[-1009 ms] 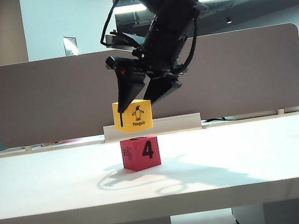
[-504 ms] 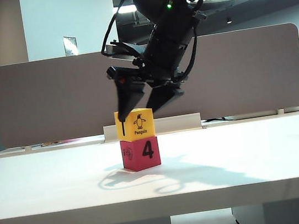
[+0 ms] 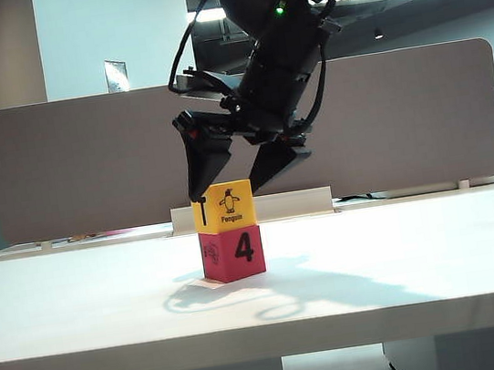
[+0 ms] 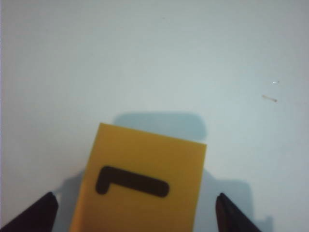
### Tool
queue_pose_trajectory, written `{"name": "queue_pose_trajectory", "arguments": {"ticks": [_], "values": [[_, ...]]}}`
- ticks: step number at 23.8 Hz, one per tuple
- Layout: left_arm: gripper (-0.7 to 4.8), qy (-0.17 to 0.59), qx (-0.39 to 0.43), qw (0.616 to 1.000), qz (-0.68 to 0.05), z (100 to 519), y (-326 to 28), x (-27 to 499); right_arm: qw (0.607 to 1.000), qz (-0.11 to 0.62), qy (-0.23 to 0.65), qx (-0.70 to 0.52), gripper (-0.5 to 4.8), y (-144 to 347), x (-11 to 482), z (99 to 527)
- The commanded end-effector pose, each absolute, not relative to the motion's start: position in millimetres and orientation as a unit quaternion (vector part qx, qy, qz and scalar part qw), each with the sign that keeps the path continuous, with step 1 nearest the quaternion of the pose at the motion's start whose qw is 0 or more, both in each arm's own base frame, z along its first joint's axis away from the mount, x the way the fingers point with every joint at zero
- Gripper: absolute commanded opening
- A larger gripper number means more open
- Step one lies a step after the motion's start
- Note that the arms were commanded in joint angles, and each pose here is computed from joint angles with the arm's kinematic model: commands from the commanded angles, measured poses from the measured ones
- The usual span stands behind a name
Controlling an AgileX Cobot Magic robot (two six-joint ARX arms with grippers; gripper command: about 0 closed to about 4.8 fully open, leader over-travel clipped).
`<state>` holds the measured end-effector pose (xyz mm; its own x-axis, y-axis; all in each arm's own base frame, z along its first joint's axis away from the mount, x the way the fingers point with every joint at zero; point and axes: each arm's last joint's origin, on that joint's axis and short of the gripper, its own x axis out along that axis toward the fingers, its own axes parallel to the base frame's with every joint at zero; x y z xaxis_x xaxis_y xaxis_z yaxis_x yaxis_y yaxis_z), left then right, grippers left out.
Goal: Stack one letter block on top of another letter block.
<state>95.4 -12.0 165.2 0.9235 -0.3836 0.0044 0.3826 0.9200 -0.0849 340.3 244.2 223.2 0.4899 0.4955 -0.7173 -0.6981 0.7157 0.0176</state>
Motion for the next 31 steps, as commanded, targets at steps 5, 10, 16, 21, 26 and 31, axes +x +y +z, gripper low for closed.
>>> {"name": "queue_pose_trajectory", "arguments": {"ticks": [5, 10, 16, 21, 26, 31], "values": [[-0.06, -0.002, -0.040, 0.980, -0.194, 168.3, -11.8, 95.1, 0.862, 0.332, 0.352, -0.149, 4.79, 242.9, 339.3, 253.7], [-0.06, -0.001, -0.041, 0.980, -0.194, 167.9, -11.8, 95.1, 0.896, 0.278, 0.309, -0.157, 2.57, 231.5, 338.0, 290.1], [-0.05, 0.003, -0.041, 0.980, -0.194, 167.0, -11.8, 95.2, 0.914, 0.249, 0.285, -0.149, -0.01, 197.0, 337.7, 320.4], [-0.06, 0.018, -0.044, 0.980, -0.193, 163.9, -11.8, 95.2, 0.920, 0.229, 0.287, -0.134, -0.01, 166.2, 335.1, 338.2], [-0.06, 0.029, -0.046, 0.980, -0.192, 161.9, -11.8, 95.1, 0.931, 0.205, 0.284, -0.105, -0.02, 136.4, 329.0, 344.5], [-0.05, 0.030, -0.046, 0.980, -0.192, 161.6, -11.8, 95.1, 0.946, 0.167, 0.269, -0.062, -0.02, 92.1, 301.6, 327.2]]}}
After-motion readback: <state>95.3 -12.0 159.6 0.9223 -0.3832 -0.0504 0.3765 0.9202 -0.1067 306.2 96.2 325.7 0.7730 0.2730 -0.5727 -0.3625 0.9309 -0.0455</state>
